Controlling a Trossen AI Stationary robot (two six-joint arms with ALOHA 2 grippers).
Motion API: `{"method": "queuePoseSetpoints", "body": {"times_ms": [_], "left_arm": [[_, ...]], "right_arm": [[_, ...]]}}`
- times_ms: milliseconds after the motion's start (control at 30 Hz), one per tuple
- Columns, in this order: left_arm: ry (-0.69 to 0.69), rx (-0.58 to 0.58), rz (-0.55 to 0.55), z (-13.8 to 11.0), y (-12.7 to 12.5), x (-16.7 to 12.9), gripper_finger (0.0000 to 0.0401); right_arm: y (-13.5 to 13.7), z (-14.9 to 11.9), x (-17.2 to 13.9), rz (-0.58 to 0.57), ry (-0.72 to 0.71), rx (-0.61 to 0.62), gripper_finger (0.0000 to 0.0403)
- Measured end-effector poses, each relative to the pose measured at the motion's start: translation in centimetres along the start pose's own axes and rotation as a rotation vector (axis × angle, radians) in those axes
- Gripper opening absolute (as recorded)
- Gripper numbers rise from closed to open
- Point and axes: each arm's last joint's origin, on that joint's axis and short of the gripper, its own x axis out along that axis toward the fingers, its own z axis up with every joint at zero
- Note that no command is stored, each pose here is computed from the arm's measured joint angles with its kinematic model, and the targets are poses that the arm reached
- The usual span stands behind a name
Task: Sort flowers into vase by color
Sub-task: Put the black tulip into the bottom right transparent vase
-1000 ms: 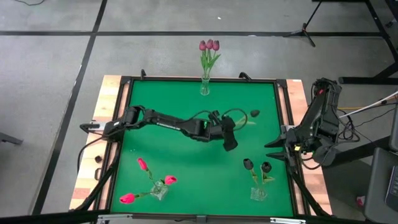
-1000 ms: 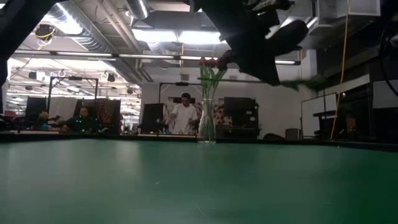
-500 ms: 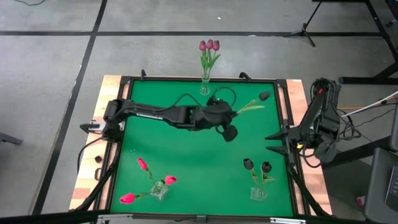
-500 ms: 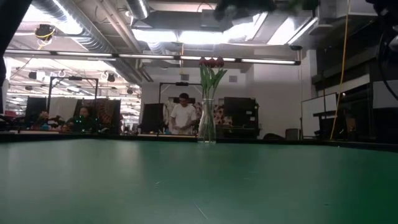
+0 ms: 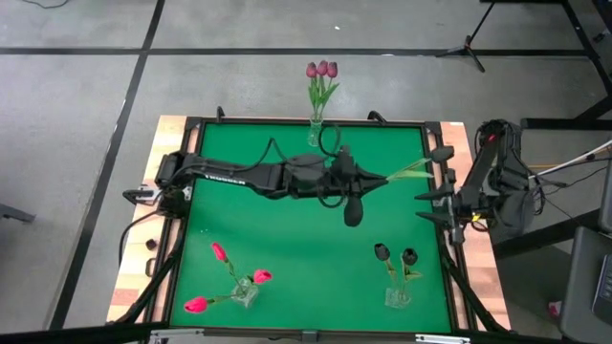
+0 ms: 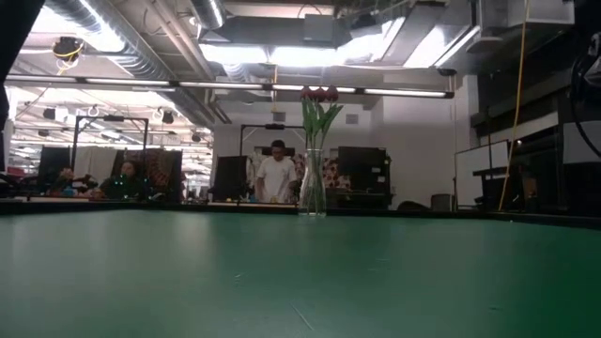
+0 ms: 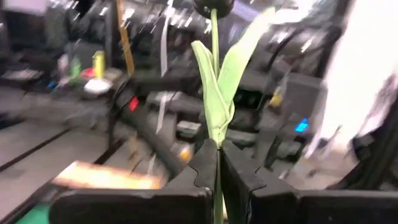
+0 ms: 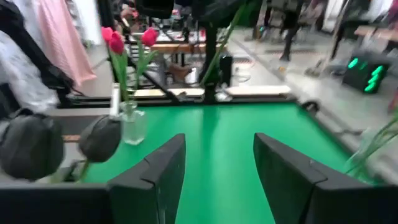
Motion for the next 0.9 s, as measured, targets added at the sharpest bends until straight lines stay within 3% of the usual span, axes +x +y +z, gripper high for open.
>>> {"method": "queuePoseSetpoints", "body": {"times_ms": [133,333,600,900], "left_arm": [[-0.11,-0.022,-0.087,-0.1,0.6,0.2,0.0008],[-0.231,-0.035,-0.103,-0.9,1.5,0.1,0.0008],[-0.236,-0.03,-0.155,-1.4,1.5,0.1,0.0008],[-0.222,-0.028,-0.16,-1.5,1.2,0.0,0.0008]], "right_arm": [[0.0,1.8,0.0,-0.041,-0.041,-0.076,0.0191],[-0.5,3.3,0.8,-0.043,-0.067,-0.091,0.0191],[-1.3,4.1,3.7,-0.058,-0.075,-0.092,0.0191],[-2.5,5.4,8.8,0.045,-0.002,-0.093,0.0191]]}}
